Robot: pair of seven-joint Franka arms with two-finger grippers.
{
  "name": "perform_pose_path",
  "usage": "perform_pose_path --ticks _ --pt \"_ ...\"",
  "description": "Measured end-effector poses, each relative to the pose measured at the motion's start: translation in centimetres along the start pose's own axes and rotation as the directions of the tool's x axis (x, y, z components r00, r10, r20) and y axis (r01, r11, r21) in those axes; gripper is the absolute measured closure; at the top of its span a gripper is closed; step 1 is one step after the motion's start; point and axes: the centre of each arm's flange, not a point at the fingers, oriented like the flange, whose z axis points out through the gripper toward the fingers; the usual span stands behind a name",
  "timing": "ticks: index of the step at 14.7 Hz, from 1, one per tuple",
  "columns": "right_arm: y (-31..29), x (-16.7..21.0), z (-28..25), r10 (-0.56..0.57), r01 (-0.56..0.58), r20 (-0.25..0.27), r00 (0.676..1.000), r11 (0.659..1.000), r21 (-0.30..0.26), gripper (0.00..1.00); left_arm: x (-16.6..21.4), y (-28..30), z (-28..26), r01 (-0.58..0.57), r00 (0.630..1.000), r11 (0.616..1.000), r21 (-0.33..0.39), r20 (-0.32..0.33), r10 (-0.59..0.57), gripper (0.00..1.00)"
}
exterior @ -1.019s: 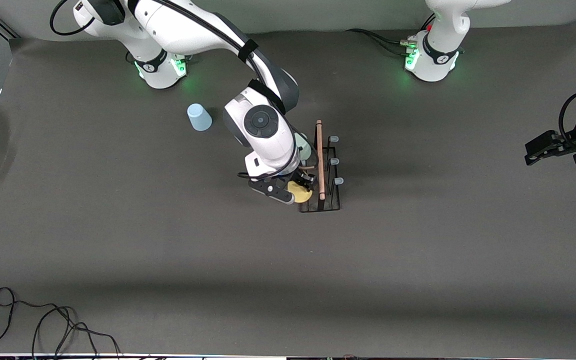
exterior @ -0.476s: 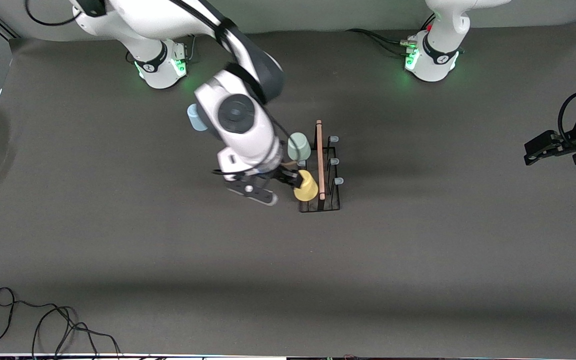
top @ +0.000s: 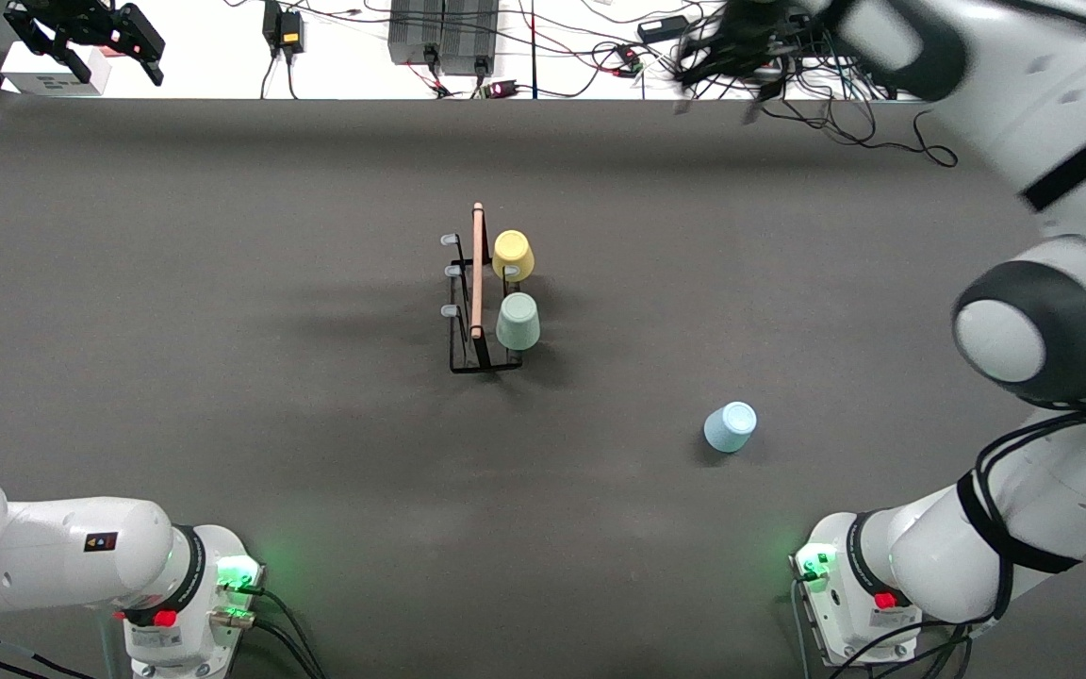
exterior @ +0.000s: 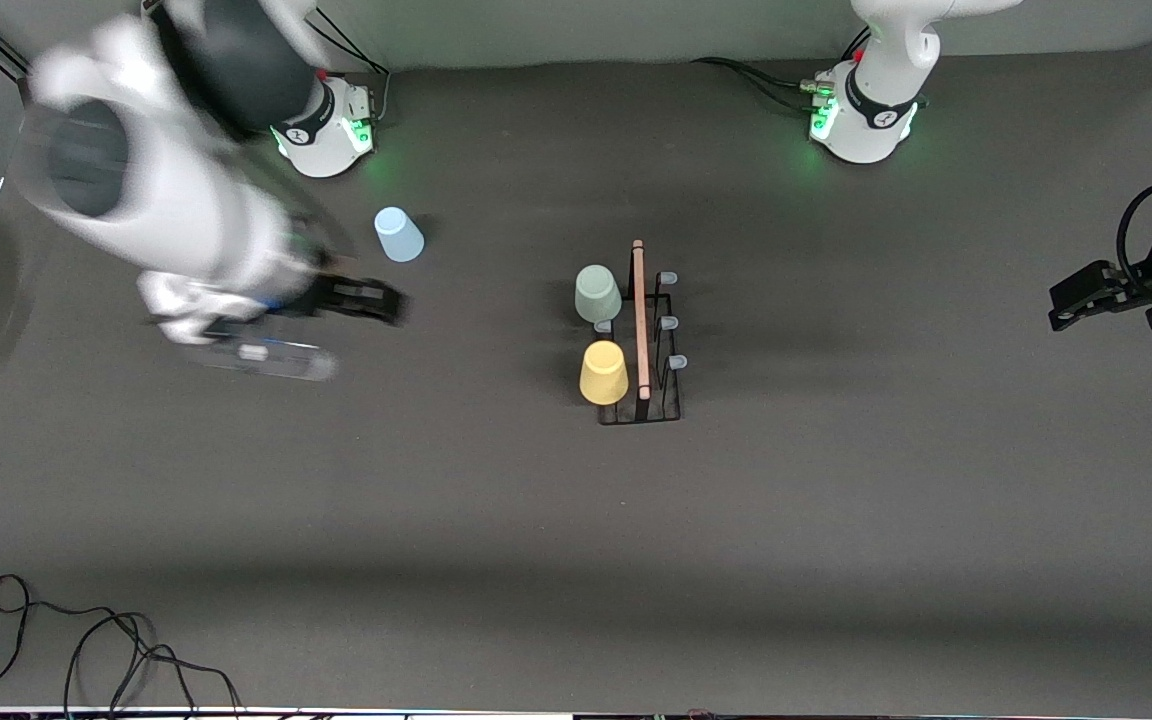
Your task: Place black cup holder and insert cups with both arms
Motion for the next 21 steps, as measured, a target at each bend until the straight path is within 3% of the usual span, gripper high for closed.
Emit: perform_pose_path --ticks 3,6,9,14,21 --pt "9.3 0.3 -3.9 -0.073 0.073 -0.004 0.997 0.997 -0.007 0.0 0.0 0.1 0.0 -0.002 1.0 1.0 0.0 -0.001 0.002 0.0" --pt "15.0 0.7 -4.9 -0.117 0.115 -0.013 0.993 0.991 -0.075 0.0 0.0 0.2 0.0 -0.003 1.0 1.0 0.0 -0.001 0.003 0.0" --pt "15.6 1.9 -3.2 -0.124 0.117 -0.045 0.991 0.985 -0.128 0.0 0.0 0.3 0.0 0.008 1.0 1.0 -0.002 -0.001 -0.008 0.0" --pt "16.1 2.7 -0.6 -0.14 0.126 -0.133 0.981 0.986 -0.111 0.0 0.0 0.3 0.1 0.015 1.0 1.0 -0.004 0.002 -0.015 0.0" --pt "16.1 1.3 -0.5 -0.153 0.14 -0.14 0.978 0.985 -0.097 0.0 0.2 0.4 0.8 0.019 1.0 1.0 -0.006 0.015 -0.019 0.0"
